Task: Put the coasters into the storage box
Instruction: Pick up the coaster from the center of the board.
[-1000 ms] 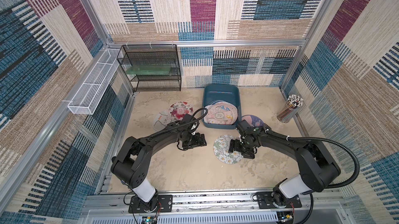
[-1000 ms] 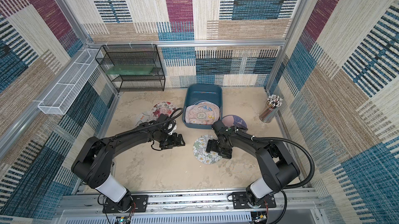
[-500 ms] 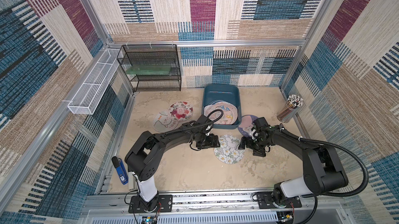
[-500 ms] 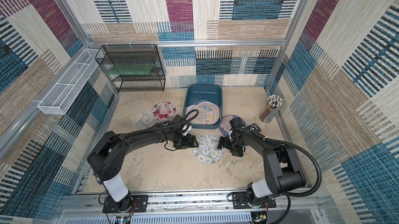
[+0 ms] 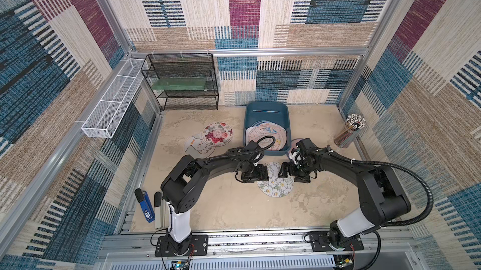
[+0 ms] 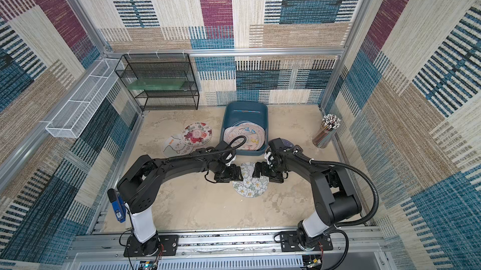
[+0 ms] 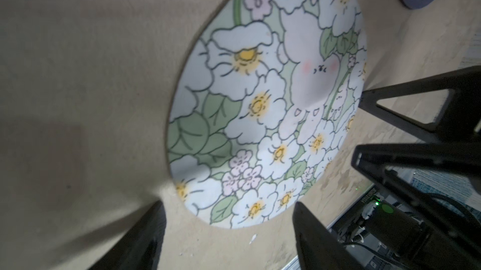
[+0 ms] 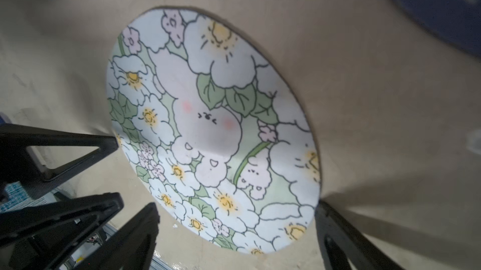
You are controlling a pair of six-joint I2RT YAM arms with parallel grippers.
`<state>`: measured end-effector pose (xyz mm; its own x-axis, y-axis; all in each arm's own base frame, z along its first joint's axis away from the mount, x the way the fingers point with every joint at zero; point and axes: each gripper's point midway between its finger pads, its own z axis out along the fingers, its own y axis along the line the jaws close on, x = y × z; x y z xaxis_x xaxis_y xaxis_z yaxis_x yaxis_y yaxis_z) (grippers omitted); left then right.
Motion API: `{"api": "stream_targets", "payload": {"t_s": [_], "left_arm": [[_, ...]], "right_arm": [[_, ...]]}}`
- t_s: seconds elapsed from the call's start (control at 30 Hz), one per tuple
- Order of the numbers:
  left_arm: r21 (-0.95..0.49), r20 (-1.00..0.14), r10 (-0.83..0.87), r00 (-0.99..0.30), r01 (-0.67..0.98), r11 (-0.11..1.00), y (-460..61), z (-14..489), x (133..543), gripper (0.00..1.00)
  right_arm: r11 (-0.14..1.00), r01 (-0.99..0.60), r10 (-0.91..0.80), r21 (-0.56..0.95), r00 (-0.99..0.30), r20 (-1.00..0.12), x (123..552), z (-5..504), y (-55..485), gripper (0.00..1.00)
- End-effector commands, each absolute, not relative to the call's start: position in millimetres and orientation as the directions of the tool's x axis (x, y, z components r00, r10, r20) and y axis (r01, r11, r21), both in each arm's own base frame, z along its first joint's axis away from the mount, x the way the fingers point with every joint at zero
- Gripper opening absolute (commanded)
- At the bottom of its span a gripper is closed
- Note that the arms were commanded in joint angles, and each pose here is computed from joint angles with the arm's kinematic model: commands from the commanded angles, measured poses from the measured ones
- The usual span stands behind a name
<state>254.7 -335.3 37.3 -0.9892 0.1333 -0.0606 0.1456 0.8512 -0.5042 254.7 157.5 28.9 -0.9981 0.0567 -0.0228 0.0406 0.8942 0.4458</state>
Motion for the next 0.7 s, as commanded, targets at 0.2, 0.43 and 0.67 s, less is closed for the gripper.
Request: {"api": "stream_targets", "payload": {"t_s": [0.2,0.43,0.67], "left_arm": [[-0.511,-0.005,0.068,-0.998,0.061,0.857,-336,18,252,0.73],[-0.497,-0.025,0.052,-0.998,0.057,0.866,-330,21,253,0.69],[-0.497,-0.074,0.043,-0.996,0.074,0.865,-326,36,256,0.66]], "right_arm": [[0.906,0.021,0.022,0.423,-1.000,0.004,251,4,172,0.93],[0.913,0.035,0.032,0.406,-0.999,0.014,246,0,172,0.92],[0.914,0.059,0.054,0.402,-0.998,0.024,245,-2,163,0.92]]}}
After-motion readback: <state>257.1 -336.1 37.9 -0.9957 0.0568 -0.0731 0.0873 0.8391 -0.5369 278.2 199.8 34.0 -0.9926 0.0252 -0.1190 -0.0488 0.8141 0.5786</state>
